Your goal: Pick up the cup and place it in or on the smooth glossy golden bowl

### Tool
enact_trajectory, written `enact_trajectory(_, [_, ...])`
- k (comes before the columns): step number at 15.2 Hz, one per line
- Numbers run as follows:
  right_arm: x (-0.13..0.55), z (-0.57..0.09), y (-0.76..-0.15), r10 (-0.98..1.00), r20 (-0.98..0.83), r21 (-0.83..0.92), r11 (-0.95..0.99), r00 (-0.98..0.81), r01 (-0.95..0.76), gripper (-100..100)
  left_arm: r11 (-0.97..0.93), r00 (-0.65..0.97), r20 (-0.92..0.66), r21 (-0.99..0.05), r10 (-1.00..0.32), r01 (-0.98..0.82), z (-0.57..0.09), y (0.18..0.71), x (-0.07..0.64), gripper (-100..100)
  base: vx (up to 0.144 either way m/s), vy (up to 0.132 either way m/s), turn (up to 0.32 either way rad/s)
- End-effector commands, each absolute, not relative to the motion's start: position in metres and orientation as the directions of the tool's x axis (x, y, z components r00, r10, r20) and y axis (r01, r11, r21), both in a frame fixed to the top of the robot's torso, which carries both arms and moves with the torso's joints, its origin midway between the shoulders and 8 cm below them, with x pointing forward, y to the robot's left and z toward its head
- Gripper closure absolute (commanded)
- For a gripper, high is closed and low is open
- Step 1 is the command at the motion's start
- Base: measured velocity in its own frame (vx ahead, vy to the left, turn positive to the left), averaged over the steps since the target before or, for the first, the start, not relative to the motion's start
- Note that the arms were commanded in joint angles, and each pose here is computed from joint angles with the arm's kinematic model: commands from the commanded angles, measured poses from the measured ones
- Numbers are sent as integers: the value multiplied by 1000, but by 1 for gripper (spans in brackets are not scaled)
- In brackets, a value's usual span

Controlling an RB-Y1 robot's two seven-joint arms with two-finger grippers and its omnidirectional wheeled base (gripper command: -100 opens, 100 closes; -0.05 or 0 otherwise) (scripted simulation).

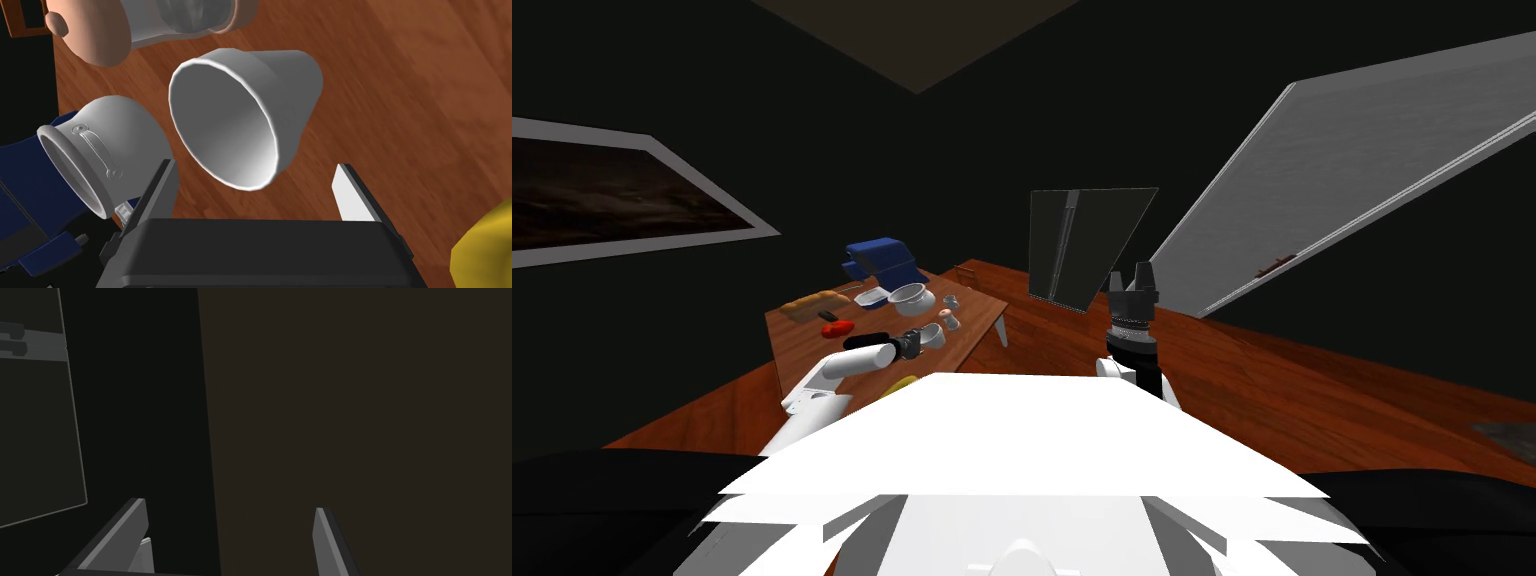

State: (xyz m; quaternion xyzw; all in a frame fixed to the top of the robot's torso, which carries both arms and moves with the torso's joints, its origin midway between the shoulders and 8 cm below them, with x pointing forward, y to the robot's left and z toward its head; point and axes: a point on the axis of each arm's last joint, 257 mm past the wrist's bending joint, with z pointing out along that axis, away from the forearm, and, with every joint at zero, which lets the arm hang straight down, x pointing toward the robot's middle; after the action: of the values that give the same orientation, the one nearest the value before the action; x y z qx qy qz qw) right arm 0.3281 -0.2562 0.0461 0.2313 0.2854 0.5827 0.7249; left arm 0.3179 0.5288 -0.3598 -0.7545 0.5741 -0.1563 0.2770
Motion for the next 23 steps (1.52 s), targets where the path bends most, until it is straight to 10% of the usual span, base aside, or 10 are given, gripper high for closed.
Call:
enact_trajectory(1, [328,46,-256,977,-144,668,214,158,-713,0,-217,307,-73,-556,-949,-802,-366,534,310,-100,17,18,-98])
enact_trajectory(23, [328,46,-256,977,-144,668,214,158,-713,0,-399,407,-3,-193,-913,-897,-399,526,232,-100,29,22,-52])
